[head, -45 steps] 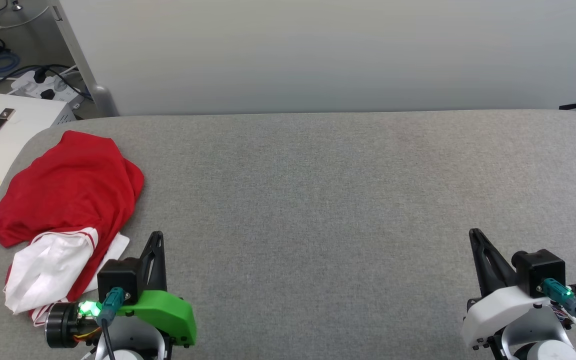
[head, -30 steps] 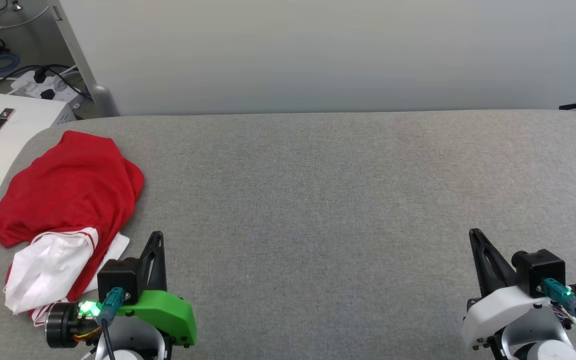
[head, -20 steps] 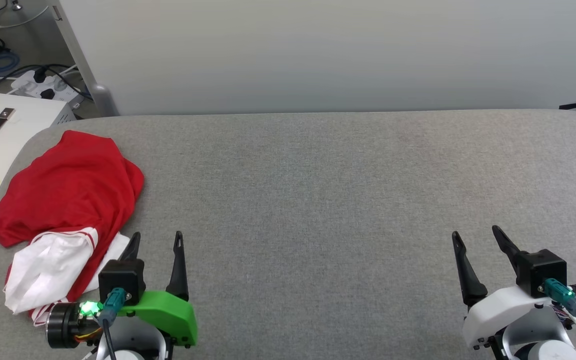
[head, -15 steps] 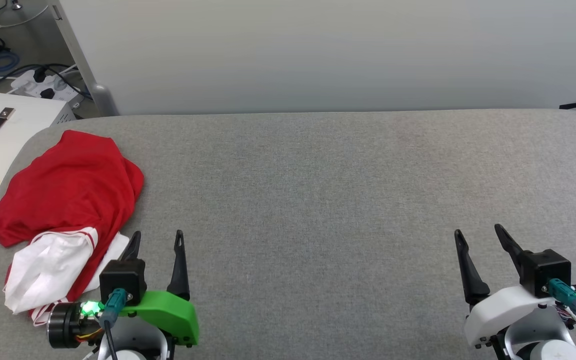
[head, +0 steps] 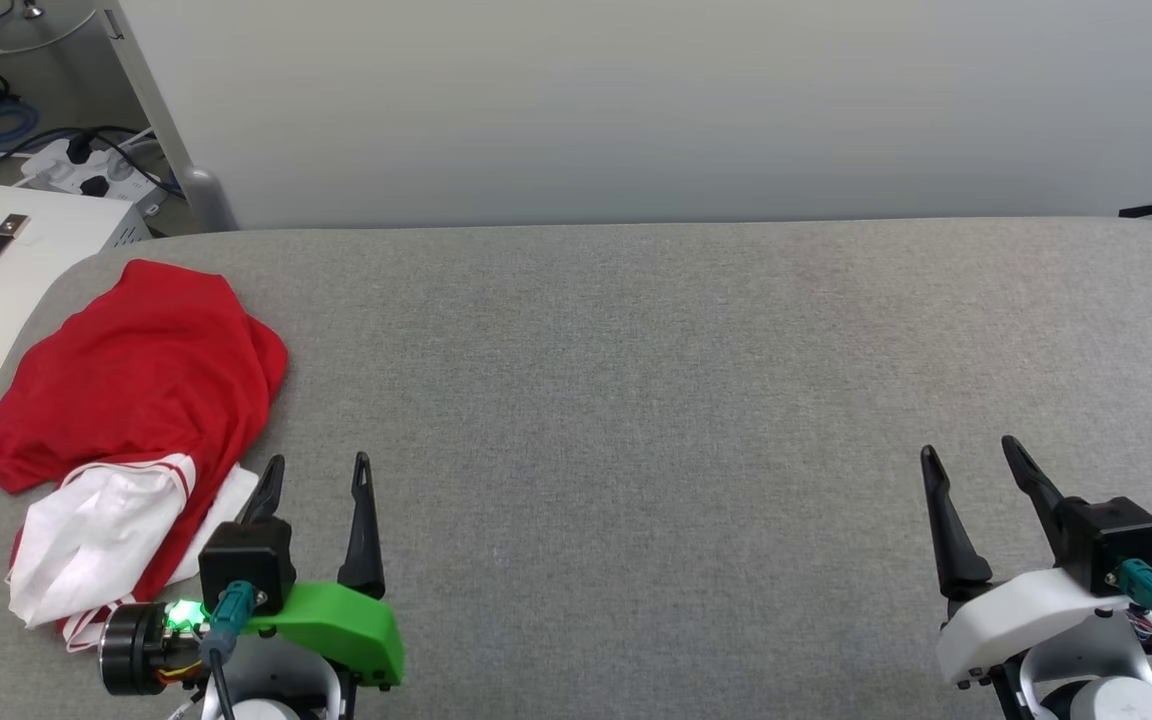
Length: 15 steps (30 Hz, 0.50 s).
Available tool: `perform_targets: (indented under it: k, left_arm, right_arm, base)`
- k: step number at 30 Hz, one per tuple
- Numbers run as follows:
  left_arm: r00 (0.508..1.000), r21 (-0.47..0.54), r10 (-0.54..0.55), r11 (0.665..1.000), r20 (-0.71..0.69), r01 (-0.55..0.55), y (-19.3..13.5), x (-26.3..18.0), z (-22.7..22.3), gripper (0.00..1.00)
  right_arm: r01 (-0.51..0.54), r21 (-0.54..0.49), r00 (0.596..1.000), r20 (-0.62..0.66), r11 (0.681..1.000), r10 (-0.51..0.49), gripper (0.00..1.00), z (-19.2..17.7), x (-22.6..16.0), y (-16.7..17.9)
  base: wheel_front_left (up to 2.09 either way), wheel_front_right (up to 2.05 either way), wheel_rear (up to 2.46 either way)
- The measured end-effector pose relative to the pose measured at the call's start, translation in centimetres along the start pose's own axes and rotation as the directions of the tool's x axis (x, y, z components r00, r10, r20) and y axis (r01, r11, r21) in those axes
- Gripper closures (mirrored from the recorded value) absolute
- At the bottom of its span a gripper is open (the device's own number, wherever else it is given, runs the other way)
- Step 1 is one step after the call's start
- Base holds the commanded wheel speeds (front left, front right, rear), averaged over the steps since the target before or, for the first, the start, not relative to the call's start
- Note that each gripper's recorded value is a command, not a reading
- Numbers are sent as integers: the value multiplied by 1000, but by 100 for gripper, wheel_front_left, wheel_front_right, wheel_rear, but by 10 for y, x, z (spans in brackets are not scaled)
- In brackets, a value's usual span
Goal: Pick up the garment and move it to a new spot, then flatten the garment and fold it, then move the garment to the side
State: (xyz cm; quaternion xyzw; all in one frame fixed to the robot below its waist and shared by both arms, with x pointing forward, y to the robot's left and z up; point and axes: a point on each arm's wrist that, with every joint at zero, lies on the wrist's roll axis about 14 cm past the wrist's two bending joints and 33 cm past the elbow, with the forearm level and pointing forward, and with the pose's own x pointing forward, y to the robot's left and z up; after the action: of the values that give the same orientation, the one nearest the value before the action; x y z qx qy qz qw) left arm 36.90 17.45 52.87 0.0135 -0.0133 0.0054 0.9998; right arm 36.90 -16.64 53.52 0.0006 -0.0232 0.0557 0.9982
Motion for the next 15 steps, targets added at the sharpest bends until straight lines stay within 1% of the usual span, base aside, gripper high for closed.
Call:
perform_targets:
  k: [15]
  left_arm:
    - [1000, -9, 0, 1000, 31, 1, -3, 0, 5, 0]
  right_arm:
    - [2, 34, 998, 60, 999, -4, 0, 13, 0, -1]
  base:
    - [0, 0, 0]
